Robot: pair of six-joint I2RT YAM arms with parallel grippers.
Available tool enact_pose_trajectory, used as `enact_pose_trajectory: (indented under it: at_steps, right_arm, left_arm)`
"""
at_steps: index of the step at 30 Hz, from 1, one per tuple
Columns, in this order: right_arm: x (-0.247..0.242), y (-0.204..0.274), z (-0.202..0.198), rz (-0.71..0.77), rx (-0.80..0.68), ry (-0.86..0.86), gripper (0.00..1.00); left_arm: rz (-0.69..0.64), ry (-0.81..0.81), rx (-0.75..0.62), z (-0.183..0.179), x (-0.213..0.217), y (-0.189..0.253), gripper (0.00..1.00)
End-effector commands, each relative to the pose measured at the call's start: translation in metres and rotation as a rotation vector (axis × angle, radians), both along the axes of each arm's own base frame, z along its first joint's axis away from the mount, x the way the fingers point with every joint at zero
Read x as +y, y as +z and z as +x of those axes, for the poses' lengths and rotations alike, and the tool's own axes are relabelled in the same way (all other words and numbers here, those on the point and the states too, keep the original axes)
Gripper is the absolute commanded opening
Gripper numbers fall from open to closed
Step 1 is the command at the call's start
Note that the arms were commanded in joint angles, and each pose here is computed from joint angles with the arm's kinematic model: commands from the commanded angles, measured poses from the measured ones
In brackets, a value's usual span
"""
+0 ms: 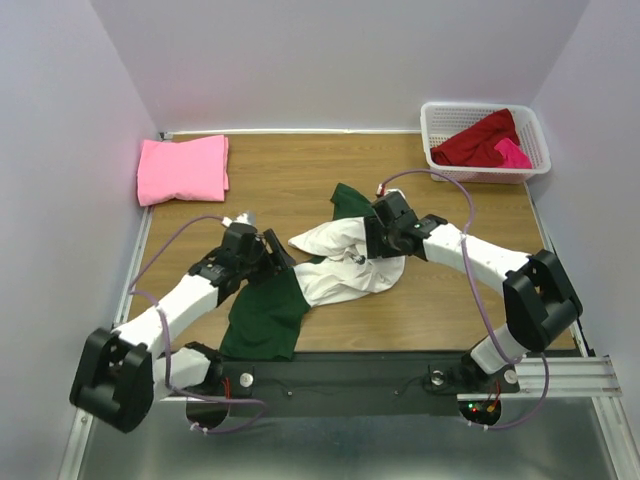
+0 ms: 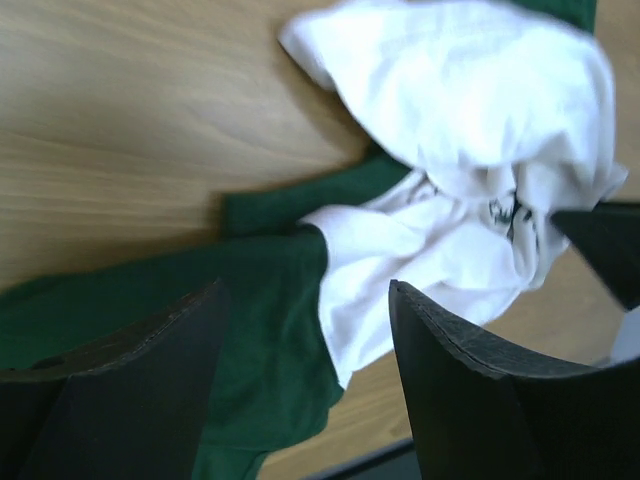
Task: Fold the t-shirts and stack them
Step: Move the tshirt to the center of the board, then flatten the tshirt out
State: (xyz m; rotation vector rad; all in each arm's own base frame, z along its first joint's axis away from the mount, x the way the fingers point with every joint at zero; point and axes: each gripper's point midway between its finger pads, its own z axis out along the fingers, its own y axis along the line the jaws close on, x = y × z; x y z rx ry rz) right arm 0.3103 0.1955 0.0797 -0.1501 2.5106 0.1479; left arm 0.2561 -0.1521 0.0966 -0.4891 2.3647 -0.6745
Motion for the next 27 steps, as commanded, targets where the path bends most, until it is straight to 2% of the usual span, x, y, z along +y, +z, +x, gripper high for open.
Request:
enact_pose_trajectory:
  at_steps: [1, 4, 6, 10, 13, 14, 17, 21, 25, 27]
  right_arm:
    - [-0.009, 0.01, 0.013, 0.014, -0.04, -0.061, 0.66]
    - [-0.025, 0.001, 0.016, -0.009, -0.024, -0.099, 0.66]
    - [-0.031, -0.001, 0.018, -0.009, -0.018, -0.114, 0.64]
    - [-0.055, -0.006, 0.028, -0.007, -0.007, -0.172, 0.56]
    - [-0.077, -0.01, 0.036, 0.005, 0.002, -0.232, 0.32]
    - [-0.088, -0.006, 0.04, 0.01, -0.007, -0.262, 0.17]
    - [-0.11, 0.003, 0.044, 0.024, -0.034, -0.334, 0.01]
    - [-0.137, 0.044, 0.045, 0.089, -0.15, -0.447, 0.01]
    - [-0.157, 0.119, 0.028, 0.172, -0.396, -0.539, 0.01]
    - [-0.177, 0.115, 0.009, 0.156, -0.441, -0.644, 0.01]
  left_arm:
    - [-0.132, -0.095, 0.077, -0.01, -0.045, -0.015, 0.79]
    - [-0.155, -0.092, 0.101, 0.001, -0.055, -0.028, 0.8]
    - [-0.112, -0.053, 0.097, 0.017, -0.053, -0.034, 0.8]
    - [-0.089, -0.003, 0.113, 0.04, -0.046, -0.046, 0.8]
    - [-0.085, 0.032, 0.145, 0.054, -0.035, -0.06, 0.8]
    - [-0.086, 0.046, 0.144, 0.06, -0.03, -0.062, 0.8]
    - [-0.076, 0.1, 0.147, 0.073, -0.012, -0.067, 0.78]
    - [-0.064, 0.117, 0.142, 0.083, -0.003, -0.069, 0.75]
    - [-0.065, 0.117, 0.147, 0.086, -0.003, -0.071, 0.75]
    - [-0.074, 0.128, 0.151, 0.083, -0.002, -0.074, 0.75]
